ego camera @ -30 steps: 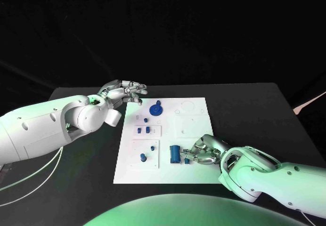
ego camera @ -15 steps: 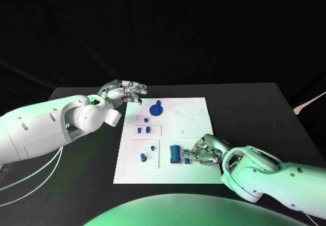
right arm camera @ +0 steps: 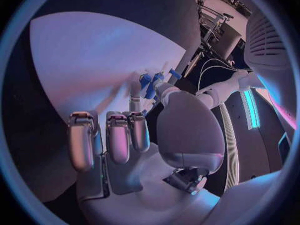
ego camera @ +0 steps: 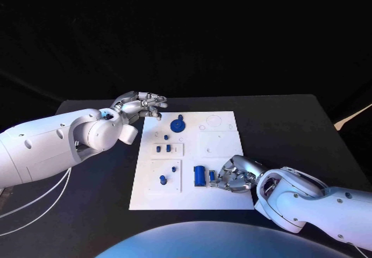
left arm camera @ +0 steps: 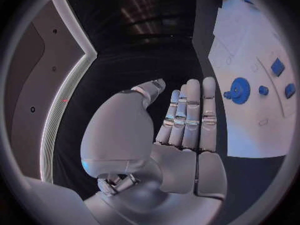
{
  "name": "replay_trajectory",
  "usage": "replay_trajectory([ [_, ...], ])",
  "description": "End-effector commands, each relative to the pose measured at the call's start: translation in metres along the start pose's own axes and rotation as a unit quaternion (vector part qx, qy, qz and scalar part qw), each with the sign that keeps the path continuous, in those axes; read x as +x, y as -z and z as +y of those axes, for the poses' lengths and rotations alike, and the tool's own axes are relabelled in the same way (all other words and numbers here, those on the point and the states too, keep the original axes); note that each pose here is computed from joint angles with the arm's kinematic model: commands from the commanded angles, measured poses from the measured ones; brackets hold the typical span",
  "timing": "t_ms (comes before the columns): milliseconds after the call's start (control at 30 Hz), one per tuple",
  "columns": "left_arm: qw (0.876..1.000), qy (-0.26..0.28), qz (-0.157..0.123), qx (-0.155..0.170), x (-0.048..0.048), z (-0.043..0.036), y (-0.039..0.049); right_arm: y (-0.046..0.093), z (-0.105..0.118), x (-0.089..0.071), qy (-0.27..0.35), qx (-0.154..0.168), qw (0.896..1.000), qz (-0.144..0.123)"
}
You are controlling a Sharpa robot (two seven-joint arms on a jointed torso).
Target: Assemble the parts on the task board
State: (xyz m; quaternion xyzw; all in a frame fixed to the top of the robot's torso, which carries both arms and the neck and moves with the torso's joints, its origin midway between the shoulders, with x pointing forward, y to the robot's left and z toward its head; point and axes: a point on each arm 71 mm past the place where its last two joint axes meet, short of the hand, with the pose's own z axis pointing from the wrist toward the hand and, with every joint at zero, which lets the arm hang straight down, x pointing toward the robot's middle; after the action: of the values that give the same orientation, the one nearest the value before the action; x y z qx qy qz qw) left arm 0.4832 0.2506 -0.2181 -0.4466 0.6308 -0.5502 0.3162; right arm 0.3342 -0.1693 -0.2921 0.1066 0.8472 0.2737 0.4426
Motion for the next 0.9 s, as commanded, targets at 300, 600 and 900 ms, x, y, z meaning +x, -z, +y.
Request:
replay_trajectory([
  [300,1.000,0.001,0.007,0.003,0.0020,-0.0006,-0.0004,0.000,-0.002,0.001,0.013,-0.012,1.000,0.017],
  [600,1.000,0.001,0.008,0.003,0.0025,-0.0006,-0.0007,-0.004,-0.005,0.000,0.022,-0.008,1.000,0.011],
  [900,1.000,0.001,0.008,0.003,0.0027,-0.0006,-0.0008,-0.010,-0.006,-0.001,0.022,-0.005,1.000,0.003],
])
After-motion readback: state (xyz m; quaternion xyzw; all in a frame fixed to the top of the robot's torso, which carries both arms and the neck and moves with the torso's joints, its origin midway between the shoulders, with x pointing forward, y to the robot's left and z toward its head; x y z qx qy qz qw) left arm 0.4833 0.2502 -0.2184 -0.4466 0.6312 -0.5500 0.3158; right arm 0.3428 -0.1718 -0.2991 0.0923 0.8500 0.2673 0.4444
